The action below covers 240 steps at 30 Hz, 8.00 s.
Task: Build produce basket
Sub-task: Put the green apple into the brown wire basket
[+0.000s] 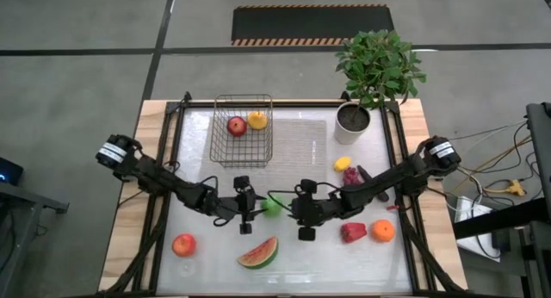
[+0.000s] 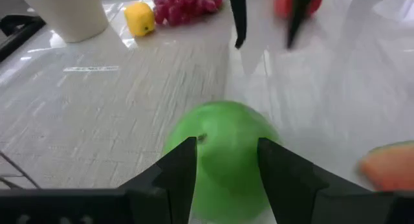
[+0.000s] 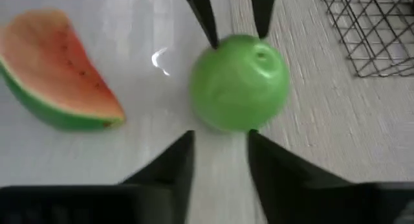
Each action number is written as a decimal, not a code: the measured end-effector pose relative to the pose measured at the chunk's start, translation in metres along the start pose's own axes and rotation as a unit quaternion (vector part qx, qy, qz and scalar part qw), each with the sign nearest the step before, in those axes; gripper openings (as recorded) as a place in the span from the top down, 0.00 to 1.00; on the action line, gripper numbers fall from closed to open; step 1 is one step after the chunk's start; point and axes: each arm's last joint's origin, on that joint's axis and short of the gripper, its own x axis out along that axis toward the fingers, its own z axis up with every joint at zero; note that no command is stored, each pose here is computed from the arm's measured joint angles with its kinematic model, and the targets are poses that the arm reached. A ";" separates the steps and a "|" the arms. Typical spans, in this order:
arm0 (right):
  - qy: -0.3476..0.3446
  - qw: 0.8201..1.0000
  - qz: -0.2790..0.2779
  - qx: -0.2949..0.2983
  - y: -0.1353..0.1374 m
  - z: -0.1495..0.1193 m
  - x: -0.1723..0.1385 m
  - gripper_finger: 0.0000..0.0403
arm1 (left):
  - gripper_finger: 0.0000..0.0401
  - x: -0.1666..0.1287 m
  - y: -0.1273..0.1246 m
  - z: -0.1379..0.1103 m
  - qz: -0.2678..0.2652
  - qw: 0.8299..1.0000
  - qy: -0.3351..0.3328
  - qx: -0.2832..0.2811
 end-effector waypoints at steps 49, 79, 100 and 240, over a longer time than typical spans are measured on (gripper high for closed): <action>-0.230 0.917 0.142 0.295 -0.045 0.013 -0.019 0.28 | 0.62 -0.084 0.014 0.075 0.013 0.945 -0.190 0.266; -0.461 0.737 0.233 0.436 -0.045 0.008 -0.030 0.28 | 0.14 -0.049 -0.004 0.098 0.188 0.828 -0.204 0.487; -0.465 0.743 0.225 0.427 -0.046 0.009 -0.029 0.28 | 0.27 -0.037 0.008 0.097 0.218 0.832 -0.187 0.474; -0.127 0.985 0.017 0.119 -0.031 -0.037 -0.060 0.09 | 0.21 0.019 0.248 0.074 0.050 0.911 0.392 -0.114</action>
